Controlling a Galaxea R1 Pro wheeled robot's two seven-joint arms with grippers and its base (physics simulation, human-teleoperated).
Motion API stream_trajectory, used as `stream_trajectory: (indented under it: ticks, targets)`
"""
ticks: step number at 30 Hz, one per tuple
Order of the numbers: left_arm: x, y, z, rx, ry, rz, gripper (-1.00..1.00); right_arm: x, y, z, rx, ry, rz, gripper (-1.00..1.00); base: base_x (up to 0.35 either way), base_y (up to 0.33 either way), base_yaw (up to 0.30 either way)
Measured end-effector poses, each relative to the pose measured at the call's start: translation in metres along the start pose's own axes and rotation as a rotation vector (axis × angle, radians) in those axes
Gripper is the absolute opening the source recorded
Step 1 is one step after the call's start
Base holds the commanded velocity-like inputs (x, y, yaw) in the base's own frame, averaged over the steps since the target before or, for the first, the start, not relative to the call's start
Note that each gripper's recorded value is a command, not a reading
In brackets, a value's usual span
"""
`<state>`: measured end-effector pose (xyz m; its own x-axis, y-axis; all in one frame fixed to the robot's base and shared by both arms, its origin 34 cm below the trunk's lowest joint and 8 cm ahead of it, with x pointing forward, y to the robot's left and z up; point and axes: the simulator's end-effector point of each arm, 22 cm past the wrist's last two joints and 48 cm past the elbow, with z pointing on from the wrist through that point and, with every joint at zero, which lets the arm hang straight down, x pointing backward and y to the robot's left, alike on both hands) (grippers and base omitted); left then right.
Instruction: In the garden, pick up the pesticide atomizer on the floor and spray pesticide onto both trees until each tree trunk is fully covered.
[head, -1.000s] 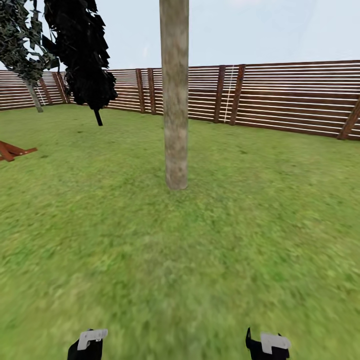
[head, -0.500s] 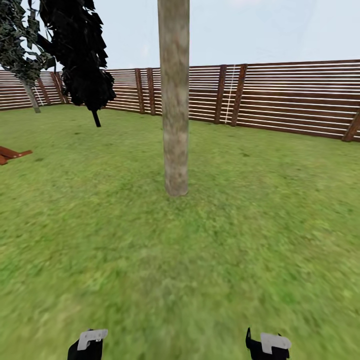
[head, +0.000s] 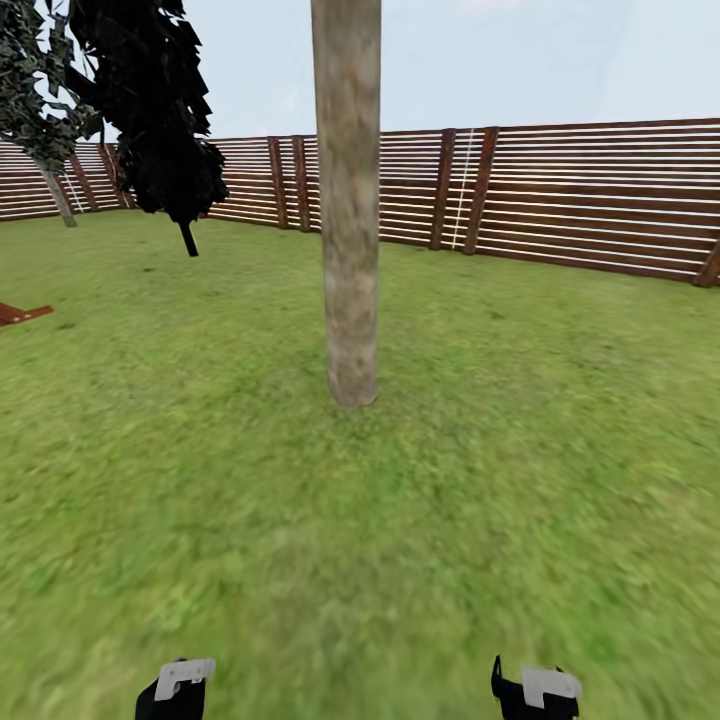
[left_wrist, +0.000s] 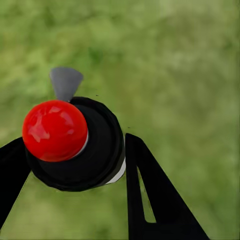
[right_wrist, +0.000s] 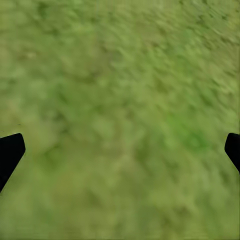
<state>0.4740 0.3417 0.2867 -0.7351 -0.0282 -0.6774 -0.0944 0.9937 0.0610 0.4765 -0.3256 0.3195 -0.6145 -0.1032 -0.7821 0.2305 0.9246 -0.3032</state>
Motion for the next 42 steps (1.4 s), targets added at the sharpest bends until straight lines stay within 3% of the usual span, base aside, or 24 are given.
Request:
stream_trajectory:
  ticks: [13,17,18,20,24,25,27,29,31,35,39,40,42]
  targets:
    - [0.0,0.0,0.0,0.0,0.001,0.0,-1.0,-0.001,0.001,0.0,-0.002,-0.001,0.001,1.0,0.325,0.013,0.0]
    - [0.0,0.0,0.0,0.001,0.0,0.001,-1.0,0.0,0.0,0.0,0.0,-0.001,-0.001,1.0,0.05,0.008,0.0]
    - [0.0,-0.001,0.0,0.003,0.0,0.002,-1.0,0.0,-0.013,0.004,0.018,-0.003,-0.006,1.0,0.003,0.0,0.0]
    - [0.0,-0.001,0.0,0.003,-0.001,0.003,-1.0,-0.001,-0.016,0.005,0.021,-0.006,-0.011,1.0,0.0,0.0,0.0]
    - [-0.012,-0.008,0.004,0.031,-0.021,0.031,-1.0,-0.008,-0.02,0.009,0.025,-0.024,-0.015,1.0,0.0,0.0,0.0]
    - [-0.018,-0.014,0.005,0.073,-0.03,0.131,-1.0,-0.051,-0.015,0.026,-0.022,-0.128,-0.037,1.0,0.0,0.0,0.0]
    - [-0.023,-0.025,0.006,0.121,-0.042,0.232,-1.0,-0.094,0.013,0.037,-0.179,-0.226,-0.11,1.0,0.0,0.0,0.0]
    - [-0.03,-0.04,0.007,0.18,-0.059,0.311,-1.0,-0.114,0.031,0.041,-0.284,-0.249,-0.161,1.0,0.0,0.0,0.0]
    - [-0.05,-0.064,0.01,0.291,-0.089,0.429,-1.0,-0.133,0.045,0.044,-0.379,-0.252,-0.21,1.0,0.0,0.0,0.0]
    - [-0.069,-0.084,0.014,0.409,-0.084,0.517,-1.0,-0.138,0.051,0.043,-0.441,-0.254,-0.237,1.0,0.0,0.0,0.0]
    - [-0.07,-0.096,0.016,0.509,0.009,0.616,-1.0,-0.136,0.06,0.039,-0.513,-0.253,-0.282,1.0,0.0,0.0,0.0]
    - [-0.069,-0.098,0.015,0.526,0.019,0.643,-1.0,-0.134,0.066,0.037,-0.538,-0.254,-0.319,1.0,0.0,0.0,0.0]
    - [-0.059,-0.107,0.008,0.595,0.051,0.699,-1.0,-0.117,0.097,0.019,-0.685,-0.244,-0.464,1.0,0.0,0.0,0.0]
